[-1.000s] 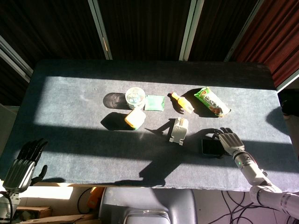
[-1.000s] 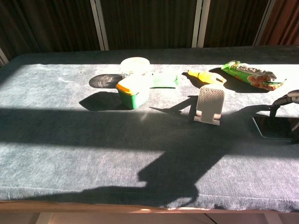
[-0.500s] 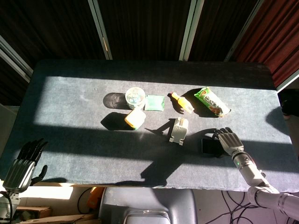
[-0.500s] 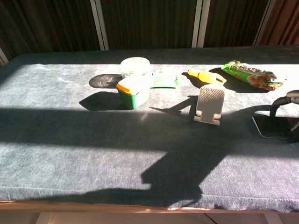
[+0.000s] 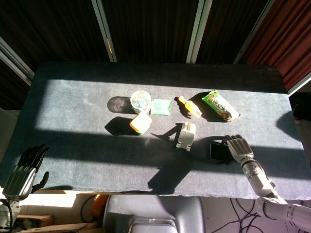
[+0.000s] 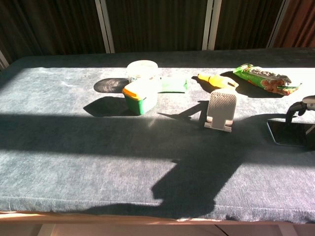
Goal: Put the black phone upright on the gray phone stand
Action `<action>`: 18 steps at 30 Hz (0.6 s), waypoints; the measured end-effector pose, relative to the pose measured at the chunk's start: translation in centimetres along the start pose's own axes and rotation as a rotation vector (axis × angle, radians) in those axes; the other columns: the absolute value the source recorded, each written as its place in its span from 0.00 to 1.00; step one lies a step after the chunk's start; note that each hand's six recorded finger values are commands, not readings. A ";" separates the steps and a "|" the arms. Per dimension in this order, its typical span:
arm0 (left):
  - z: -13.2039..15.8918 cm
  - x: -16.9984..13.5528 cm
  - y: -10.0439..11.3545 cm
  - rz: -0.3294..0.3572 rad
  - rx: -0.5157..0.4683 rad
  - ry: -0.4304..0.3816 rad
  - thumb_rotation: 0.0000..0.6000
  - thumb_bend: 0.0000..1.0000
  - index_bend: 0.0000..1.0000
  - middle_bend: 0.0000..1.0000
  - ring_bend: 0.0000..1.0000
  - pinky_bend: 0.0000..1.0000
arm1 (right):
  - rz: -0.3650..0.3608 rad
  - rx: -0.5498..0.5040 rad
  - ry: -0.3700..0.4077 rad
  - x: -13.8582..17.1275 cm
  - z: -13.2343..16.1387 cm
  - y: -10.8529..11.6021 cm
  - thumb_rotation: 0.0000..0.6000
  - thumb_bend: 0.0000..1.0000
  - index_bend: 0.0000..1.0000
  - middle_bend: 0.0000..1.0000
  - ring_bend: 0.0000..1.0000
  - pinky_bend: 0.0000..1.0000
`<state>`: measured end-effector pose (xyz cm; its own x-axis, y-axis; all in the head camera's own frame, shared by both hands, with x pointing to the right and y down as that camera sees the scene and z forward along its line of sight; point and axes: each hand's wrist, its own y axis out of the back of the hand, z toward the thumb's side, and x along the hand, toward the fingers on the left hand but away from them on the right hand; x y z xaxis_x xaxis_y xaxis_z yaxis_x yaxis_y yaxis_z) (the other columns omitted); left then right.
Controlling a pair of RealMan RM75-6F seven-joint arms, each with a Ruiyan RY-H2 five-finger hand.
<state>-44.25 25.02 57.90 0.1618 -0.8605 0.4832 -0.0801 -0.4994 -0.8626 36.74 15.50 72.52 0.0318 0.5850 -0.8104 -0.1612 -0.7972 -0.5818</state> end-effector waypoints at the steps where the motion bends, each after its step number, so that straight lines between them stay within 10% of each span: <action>1: 0.0 0.0 0.0 0.000 0.000 0.000 1.00 0.46 0.00 0.00 0.00 0.07 | -0.004 0.006 -0.003 0.0 0.1 0.0 1.00 0.35 0.77 0.46 0.28 0.29; 18: -0.1 0.0 0.1 0.001 -0.006 0.000 1.00 0.46 0.00 0.00 0.00 0.07 | -0.035 0.088 -0.027 0.6 0.6 0.1 1.00 0.40 0.86 0.64 0.53 0.49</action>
<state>-44.37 24.96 57.83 0.1614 -0.8609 0.4825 -0.0866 -0.4994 -0.8621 36.12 15.91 72.02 0.0126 0.6169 -0.7869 -0.2468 -0.7607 -0.6003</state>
